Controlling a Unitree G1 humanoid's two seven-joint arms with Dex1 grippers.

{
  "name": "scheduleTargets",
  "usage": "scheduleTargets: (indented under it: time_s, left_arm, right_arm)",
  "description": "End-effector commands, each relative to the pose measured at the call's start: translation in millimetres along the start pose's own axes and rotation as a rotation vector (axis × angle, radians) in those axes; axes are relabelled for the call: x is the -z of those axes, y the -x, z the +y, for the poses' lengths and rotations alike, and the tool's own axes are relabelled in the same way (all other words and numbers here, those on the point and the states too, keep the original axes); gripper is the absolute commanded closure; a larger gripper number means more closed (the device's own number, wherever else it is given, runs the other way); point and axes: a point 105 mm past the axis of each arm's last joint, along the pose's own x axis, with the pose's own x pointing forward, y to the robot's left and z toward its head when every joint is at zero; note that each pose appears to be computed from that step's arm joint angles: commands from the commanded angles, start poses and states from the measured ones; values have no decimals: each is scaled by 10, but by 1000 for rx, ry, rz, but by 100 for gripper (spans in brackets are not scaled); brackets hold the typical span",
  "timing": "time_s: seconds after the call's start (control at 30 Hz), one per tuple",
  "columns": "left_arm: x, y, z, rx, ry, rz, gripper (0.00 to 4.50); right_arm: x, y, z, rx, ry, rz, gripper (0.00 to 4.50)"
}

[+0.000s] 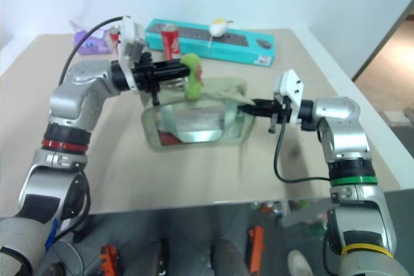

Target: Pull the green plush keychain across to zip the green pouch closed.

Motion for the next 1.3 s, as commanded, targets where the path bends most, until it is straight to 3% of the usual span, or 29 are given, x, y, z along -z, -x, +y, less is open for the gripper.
scheduleTargets:
  time_s: [0.03,0.3,0.57,0.8,0.97,1.13,1.3]
  left_arm:
    - [-53,47,-50,61,13,35,377]
    - [-148,252,-59,83,-24,97,110]
    - [-208,609,-126,39,-43,184,110]
    - [-293,914,-216,-86,30,150,110]
    - [130,939,-374,-278,80,119,110]
    - [258,867,-409,-361,129,83,110]
    - [308,794,-377,-420,139,42,254]
  right_arm:
    - [-97,82,-46,34,49,-10,450]
    - [-102,48,-44,30,51,-15,450]
    - [-94,13,-55,26,50,-18,450]
    - [-105,-27,-66,19,50,-30,450]
    - [-102,-64,-75,10,48,-37,450]
    - [-100,-65,-87,4,50,-36,450]
    - [-118,-58,-109,5,53,-35,450]
